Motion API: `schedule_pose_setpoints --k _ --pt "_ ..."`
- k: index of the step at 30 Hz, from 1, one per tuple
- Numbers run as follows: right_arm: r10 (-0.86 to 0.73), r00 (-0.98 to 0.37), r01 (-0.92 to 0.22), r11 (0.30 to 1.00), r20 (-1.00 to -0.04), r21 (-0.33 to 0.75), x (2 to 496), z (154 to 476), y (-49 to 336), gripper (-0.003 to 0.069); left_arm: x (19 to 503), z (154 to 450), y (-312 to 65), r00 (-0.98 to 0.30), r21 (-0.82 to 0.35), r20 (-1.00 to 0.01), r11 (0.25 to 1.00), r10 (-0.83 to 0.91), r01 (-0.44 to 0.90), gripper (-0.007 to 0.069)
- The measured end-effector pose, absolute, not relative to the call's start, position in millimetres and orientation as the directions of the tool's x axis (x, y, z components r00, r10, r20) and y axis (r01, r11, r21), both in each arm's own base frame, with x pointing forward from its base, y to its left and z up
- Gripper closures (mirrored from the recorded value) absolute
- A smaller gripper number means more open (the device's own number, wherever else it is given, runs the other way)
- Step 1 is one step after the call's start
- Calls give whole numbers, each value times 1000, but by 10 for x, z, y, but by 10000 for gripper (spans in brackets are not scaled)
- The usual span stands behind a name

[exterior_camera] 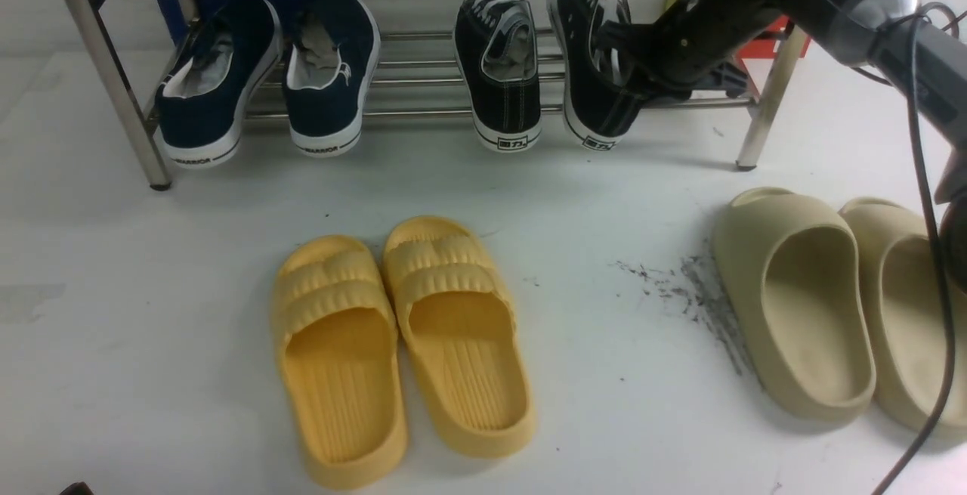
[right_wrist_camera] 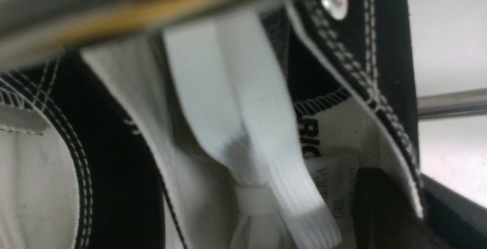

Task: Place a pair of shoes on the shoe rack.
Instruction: Use the right arm to put a shoe into the shoe rack

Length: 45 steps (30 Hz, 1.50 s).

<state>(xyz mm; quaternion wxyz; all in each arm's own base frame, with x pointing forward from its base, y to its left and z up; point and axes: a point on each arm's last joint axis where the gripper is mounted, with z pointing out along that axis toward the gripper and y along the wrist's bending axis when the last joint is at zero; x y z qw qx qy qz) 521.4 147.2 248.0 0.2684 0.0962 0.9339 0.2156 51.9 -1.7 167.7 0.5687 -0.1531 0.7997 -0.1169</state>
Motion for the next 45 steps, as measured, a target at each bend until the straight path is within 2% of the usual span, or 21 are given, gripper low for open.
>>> schedule_pose_setpoints --k 3,5,9,12,18,27,32,34,35,38,39,45 --pt "301 -836 63 883 -459 465 5216 2487 1479 497 519 1677 -17 -306 -361 -874 926 -378 -112 387" --pt "310 -834 58 872 -456 486 5214 2533 1496 419 519 1677 -17 -306 -361 -874 926 -378 -112 387" --pt "304 -841 38 859 -447 511 5204 2602 1526 330 519 1677 -17 -306 -361 -874 926 -378 -112 387" --pt "262 -848 -14 858 -461 514 5181 2697 1549 306 519 1677 -17 -306 -361 -874 926 -378 -112 387" --pt "121 -879 -131 869 -461 477 5017 2968 1559 308 519 1677 -17 -306 -361 -874 926 -378 -112 387" --pt "18 -836 -232 894 -548 384 4827 3387 1483 419 519 1677 -17 -306 -361 -874 926 -378 -112 387" --pt "-55 -813 -314 880 -580 357 4665 3564 1587 431 519 1677 -17 -306 -361 -874 926 -378 -112 387" --pt "-119 -797 -364 877 -592 313 4518 3655 1688 426 519 1677 -17 -306 -361 -874 926 -378 -112 387" --pt "-220 -778 -426 873 -588 237 4365 3656 1830 414 519 1677 -17 -306 -361 -874 926 -378 -112 387" --pt "-332 -745 -494 857 -578 144 4242 3626 1969 391 519 1677 -17 -306 -361 -874 926 -378 -112 387" --pt "-395 -718 -531 843 -573 84 4211 3561 2057 366 519 1677 -17 -306 -361 -874 926 -378 -112 387" --pt "-443 -683 -544 839 -581 1 4416 3221 2144 281 519 1677 -17 -306 -361 -874 926 -378 -112 387"
